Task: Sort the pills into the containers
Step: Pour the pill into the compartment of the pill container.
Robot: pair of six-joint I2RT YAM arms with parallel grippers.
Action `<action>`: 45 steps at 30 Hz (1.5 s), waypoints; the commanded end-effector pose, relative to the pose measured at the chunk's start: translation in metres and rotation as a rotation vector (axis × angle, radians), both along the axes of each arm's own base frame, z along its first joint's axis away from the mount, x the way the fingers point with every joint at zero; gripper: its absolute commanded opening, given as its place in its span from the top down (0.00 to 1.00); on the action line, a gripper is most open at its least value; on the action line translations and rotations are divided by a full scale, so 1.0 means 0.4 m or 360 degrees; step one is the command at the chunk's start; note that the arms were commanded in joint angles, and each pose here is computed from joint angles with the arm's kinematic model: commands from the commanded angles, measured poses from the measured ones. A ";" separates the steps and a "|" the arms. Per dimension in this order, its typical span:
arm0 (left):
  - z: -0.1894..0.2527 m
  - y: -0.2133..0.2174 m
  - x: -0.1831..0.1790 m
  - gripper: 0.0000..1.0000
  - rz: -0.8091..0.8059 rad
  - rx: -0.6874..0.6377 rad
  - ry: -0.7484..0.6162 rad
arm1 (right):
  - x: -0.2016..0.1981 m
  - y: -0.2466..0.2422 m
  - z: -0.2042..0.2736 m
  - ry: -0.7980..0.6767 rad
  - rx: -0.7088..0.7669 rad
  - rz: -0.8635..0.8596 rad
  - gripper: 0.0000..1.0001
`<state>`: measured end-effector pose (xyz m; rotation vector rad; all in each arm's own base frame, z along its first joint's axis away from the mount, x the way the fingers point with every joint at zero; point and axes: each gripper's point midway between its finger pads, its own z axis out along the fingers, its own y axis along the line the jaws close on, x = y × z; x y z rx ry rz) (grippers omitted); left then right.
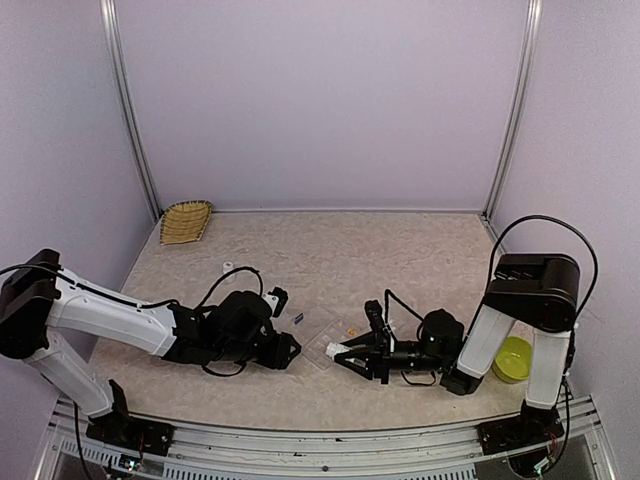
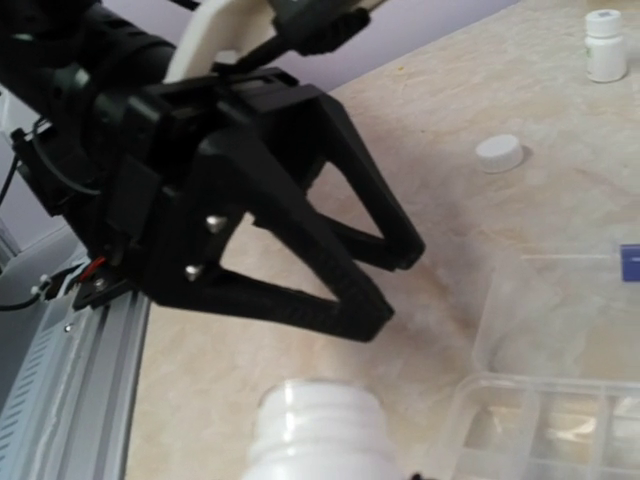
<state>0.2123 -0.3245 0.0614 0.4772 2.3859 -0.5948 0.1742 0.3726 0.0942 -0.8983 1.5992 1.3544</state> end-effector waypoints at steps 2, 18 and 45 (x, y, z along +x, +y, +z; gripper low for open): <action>0.026 -0.003 0.004 0.42 0.0022 -0.0050 -0.0046 | 0.023 0.001 0.000 -0.0018 0.0014 -0.0056 0.83; 0.034 -0.002 0.006 0.42 0.0028 -0.0061 -0.0059 | 0.030 0.003 -0.060 0.0039 -0.0126 -0.0071 0.83; 0.035 -0.010 0.012 0.41 0.0017 -0.0051 -0.0074 | 0.031 0.020 -0.099 0.0024 -0.0308 -0.0064 0.83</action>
